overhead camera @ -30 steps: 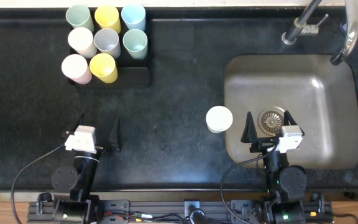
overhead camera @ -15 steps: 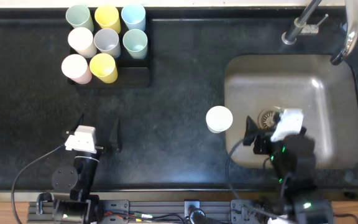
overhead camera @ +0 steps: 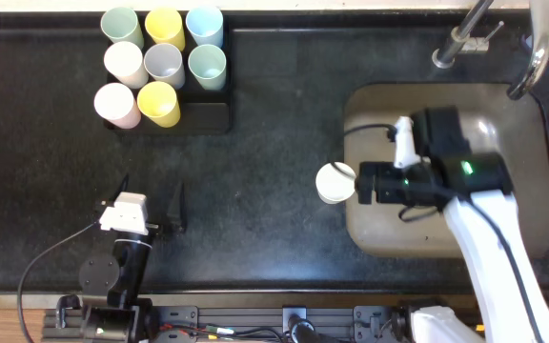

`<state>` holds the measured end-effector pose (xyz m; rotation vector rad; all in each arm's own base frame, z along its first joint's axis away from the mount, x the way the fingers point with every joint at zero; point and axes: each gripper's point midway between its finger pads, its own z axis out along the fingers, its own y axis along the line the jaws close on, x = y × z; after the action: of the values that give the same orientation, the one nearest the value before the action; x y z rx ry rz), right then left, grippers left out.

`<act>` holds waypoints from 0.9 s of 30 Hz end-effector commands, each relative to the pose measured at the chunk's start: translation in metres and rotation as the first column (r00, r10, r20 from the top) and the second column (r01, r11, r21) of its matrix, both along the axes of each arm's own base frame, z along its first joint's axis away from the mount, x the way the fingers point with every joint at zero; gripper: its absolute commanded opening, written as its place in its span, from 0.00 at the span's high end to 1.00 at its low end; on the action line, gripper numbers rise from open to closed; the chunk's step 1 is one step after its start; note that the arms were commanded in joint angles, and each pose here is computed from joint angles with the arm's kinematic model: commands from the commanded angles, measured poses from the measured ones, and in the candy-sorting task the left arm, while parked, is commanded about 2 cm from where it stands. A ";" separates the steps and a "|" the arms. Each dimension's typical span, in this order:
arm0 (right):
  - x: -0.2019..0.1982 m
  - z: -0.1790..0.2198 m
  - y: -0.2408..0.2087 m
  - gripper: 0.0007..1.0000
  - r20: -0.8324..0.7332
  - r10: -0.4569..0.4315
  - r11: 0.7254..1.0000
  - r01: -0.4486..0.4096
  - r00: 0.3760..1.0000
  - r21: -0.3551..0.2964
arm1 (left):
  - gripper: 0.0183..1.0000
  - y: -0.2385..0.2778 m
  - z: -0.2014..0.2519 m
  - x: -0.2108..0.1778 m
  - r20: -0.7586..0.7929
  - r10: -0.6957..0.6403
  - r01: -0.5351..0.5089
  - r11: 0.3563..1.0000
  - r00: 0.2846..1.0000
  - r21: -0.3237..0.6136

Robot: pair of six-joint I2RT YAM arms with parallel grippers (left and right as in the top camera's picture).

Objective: Store Cups

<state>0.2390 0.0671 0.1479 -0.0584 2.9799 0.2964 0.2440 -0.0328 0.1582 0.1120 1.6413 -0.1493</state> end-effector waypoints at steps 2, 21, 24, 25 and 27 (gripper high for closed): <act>0.022 -0.003 0.016 0.00 -0.075 0.081 0.997 -0.082 0.994 -0.006 | 0.00 -0.005 0.001 -0.001 0.008 -0.026 0.026 1.000 1.000 0.017; 0.038 -0.066 0.028 0.39 -0.269 0.128 0.982 -0.160 0.955 -0.104 | 0.00 -0.005 0.001 -0.001 0.007 -0.026 0.026 1.000 1.000 0.017; 0.042 -0.067 0.030 0.74 -0.250 0.134 0.981 -0.164 0.959 -0.101 | 0.00 -0.005 0.001 -0.001 0.008 -0.026 0.026 1.000 1.000 0.017; 0.042 -0.067 0.031 0.83 -0.246 0.137 0.981 -0.166 0.960 -0.101 | 0.00 -0.005 0.001 -0.001 0.007 -0.026 0.026 1.000 1.000 0.017; 0.044 -0.066 0.036 0.96 -0.229 0.153 0.979 -0.179 0.961 -0.099 | 0.00 -0.005 0.001 -0.001 0.008 -0.026 0.026 1.000 1.000 0.017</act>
<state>0.2742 0.0947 0.0751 -0.2669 3.2675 0.1484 0.2440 -0.0328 0.1582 0.1120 1.6410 -0.1493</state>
